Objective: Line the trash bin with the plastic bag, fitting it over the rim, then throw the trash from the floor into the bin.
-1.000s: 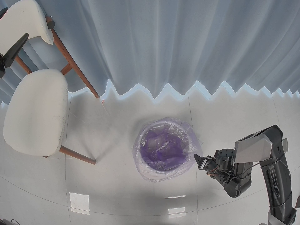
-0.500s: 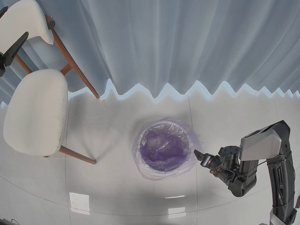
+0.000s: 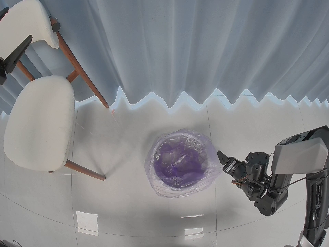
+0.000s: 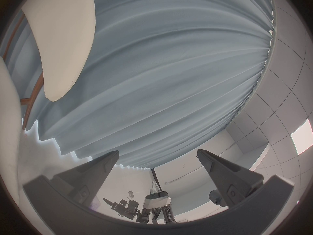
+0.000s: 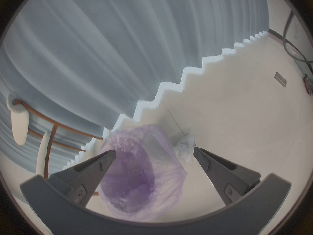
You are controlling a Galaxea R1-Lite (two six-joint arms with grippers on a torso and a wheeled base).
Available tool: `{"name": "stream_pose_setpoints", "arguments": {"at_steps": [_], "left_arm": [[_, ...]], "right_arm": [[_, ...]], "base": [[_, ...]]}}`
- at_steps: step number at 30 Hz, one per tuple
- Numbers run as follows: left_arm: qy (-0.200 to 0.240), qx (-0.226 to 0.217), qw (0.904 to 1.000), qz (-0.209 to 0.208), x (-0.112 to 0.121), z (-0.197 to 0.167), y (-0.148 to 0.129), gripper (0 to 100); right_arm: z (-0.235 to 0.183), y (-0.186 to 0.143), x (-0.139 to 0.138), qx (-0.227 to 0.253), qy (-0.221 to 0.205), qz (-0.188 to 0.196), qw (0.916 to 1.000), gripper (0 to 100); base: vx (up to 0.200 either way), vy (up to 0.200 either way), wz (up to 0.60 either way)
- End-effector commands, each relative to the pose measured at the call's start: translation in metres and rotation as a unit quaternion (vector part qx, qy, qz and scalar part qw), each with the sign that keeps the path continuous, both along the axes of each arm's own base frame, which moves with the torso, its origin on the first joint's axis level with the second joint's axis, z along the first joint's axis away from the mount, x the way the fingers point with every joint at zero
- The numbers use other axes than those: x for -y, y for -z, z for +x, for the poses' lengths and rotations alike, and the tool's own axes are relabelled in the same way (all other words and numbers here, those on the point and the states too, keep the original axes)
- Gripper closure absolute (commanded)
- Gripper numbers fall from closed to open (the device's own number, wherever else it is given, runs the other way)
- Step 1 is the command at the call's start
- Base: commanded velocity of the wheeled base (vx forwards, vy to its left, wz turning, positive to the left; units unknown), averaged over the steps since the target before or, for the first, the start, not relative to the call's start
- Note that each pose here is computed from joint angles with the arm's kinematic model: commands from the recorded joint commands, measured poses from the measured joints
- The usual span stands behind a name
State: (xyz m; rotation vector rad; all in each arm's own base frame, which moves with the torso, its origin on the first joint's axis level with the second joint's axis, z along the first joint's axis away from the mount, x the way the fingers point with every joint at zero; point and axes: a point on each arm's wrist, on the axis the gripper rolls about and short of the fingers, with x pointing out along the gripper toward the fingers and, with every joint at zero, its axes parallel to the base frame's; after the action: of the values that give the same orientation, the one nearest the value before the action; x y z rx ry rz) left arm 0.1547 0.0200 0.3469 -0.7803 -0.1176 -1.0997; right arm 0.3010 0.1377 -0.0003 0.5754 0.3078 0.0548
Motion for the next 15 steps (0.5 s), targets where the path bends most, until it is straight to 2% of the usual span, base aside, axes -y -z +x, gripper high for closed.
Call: {"name": "stream_pose_setpoints", "arguments": {"at_steps": [1,3,5,6,7,9,10,12,15], "left_arm": [[0.002,0.0,1.0,0.0,0.001,-0.001,0.0,0],[0.003,0.0,1.0,0.0,0.001,-0.001,0.0,0],[0.007,-0.001,1.0,0.0,0.002,0.0,0.0,0],[0.007,-0.001,1.0,0.0,0.002,0.0,0.0,0],[0.011,-0.002,0.9999,-0.001,0.003,0.0,0.001,0],[0.018,-0.004,0.9998,-0.001,0.005,0.0,0.002,0],[0.02,-0.005,0.9998,-0.002,0.006,0.0,0.002,0],[0.029,-0.006,0.9996,-0.001,0.009,0.001,0.003,0],[0.035,-0.01,0.9993,-0.002,0.011,0.001,0.006,0]], "right_arm": [[-0.003,-0.029,-0.005,0.043,0.011,0.045,0.998,0],[-0.011,-0.036,-0.001,0.041,0.01,0.054,0.9976,0],[-0.038,-0.048,0.007,0.024,-0.037,0.055,0.9975,0],[-0.038,-0.048,0.007,0.024,-0.037,0.055,0.9975,0],[-0.055,-0.062,0.013,0.027,-0.085,0.057,0.9944,0],[-0.063,-0.079,0.014,0.049,-0.128,0.068,0.9883,0],[-0.065,-0.08,0.015,0.051,-0.133,0.066,0.9876,0],[-0.07,-0.081,0.014,0.058,-0.147,0.032,0.9869,0],[-0.072,-0.073,0.015,0.065,-0.158,-0.059,0.9834,0]], "base": [[0.0,0.0,0.0],[0.0,0.0,0.0],[0.0,0.0,0.0],[0.0,0.0,0.0],[0.0,0.0,0.0],[0.0,0.0,0.0],[0.0,0.0,0.0],[0.0,0.0,0.0],[0.0,0.0,0.0]]}}
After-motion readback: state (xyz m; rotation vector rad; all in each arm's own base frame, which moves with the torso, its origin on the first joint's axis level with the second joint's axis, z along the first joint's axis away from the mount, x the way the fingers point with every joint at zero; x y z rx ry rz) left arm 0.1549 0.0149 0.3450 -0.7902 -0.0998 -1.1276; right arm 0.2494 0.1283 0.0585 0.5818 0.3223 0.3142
